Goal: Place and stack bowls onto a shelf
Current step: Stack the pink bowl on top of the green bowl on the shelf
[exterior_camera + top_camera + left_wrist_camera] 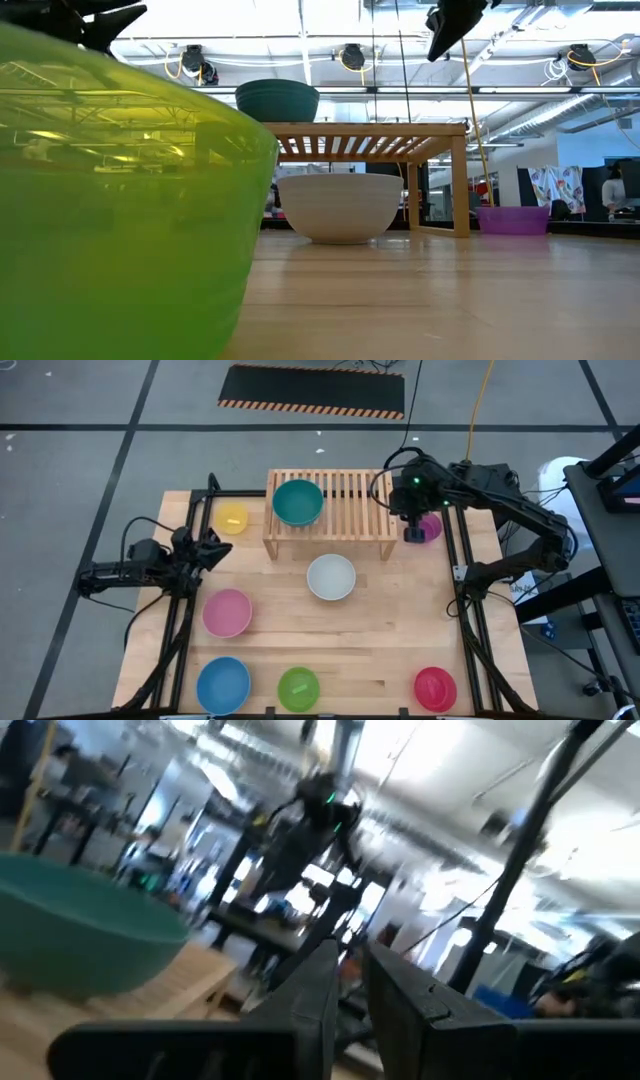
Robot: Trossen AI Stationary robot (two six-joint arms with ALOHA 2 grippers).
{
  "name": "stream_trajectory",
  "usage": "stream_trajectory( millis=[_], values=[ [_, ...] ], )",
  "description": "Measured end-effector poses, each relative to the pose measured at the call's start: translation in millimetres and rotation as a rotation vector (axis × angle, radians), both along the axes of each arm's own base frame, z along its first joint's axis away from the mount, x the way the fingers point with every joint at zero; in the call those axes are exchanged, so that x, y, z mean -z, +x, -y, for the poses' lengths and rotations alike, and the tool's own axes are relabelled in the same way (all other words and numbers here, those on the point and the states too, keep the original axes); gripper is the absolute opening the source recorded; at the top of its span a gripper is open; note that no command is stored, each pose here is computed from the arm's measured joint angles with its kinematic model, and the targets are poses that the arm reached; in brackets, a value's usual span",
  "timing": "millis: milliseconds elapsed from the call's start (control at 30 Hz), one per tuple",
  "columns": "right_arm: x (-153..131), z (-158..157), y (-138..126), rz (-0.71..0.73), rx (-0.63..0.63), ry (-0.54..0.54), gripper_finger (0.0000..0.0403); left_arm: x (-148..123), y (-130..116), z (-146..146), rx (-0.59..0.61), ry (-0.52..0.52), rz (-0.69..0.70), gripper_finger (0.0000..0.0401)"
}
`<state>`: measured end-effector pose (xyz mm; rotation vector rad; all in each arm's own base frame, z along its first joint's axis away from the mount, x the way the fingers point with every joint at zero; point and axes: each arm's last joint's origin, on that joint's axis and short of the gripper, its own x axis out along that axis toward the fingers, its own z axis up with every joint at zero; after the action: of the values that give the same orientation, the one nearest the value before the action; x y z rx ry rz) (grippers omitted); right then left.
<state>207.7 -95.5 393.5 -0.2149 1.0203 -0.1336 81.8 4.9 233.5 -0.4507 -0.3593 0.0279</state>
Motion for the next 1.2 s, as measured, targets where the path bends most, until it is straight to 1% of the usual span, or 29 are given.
stream_trajectory(
  millis=[67, 233, 433, 600, 667, 800, 867, 967, 1200],
  values=[
    [-1.4, -0.8, -1.8, 0.005, -0.004, -0.005, 0.0, -6.9, -0.6, -0.1, -0.011, 0.018, -0.084, 0.004],
    [-6.9, -4.2, -9.0, 0.03, -0.003, -0.016, 0.0, -42.1, -5.4, 0.0, -0.021, 0.063, -0.254, 0.0006],
    [-14.4, -9.1, -19.7, 0.065, -0.002, -0.032, 0.0, -82.2, -2.9, 0.9, 0.021, 0.056, -0.46, 0.0013],
    [-20.2, -13.2, -28.5, 0.094, -0.002, -0.045, 0.0, -101.3, 9.0, 2.8, 0.109, 0.046, -0.7, 0.0013],
    [-21.9, -14.5, -31.2, 0.104, -0.002, -0.05, 0.0, -104.9, 14.0, 3.5, 0.142, 0.009, -0.826, 0.0011],
    [-24.1, -16.1, -34.7, 0.116, -0.003, -0.055, 0.0, -108.3, 23.3, 3.8, 0.162, -0.071, -1.055, 0.0005],
    [-25.0, -16.3, -35.2, 0.124, -0.002, -0.059, 0.0, -108.2, 28.6, 3.8, 0.155, -0.133, -1.136, 0.0009],
    [-25.5, -16.3, -35.0, 0.128, -0.006, -0.064, 0.0, -107.9, 38.2, 3.3, 0.133, -0.19, -1.18, 0.0018],
    [-25.6, -16.1, -34.7, 0.125, -0.026, -0.08, 0.0, -100.4, 53.6, 3.7, 0.16, -0.212, -1.246, 0.002]
  ],
)
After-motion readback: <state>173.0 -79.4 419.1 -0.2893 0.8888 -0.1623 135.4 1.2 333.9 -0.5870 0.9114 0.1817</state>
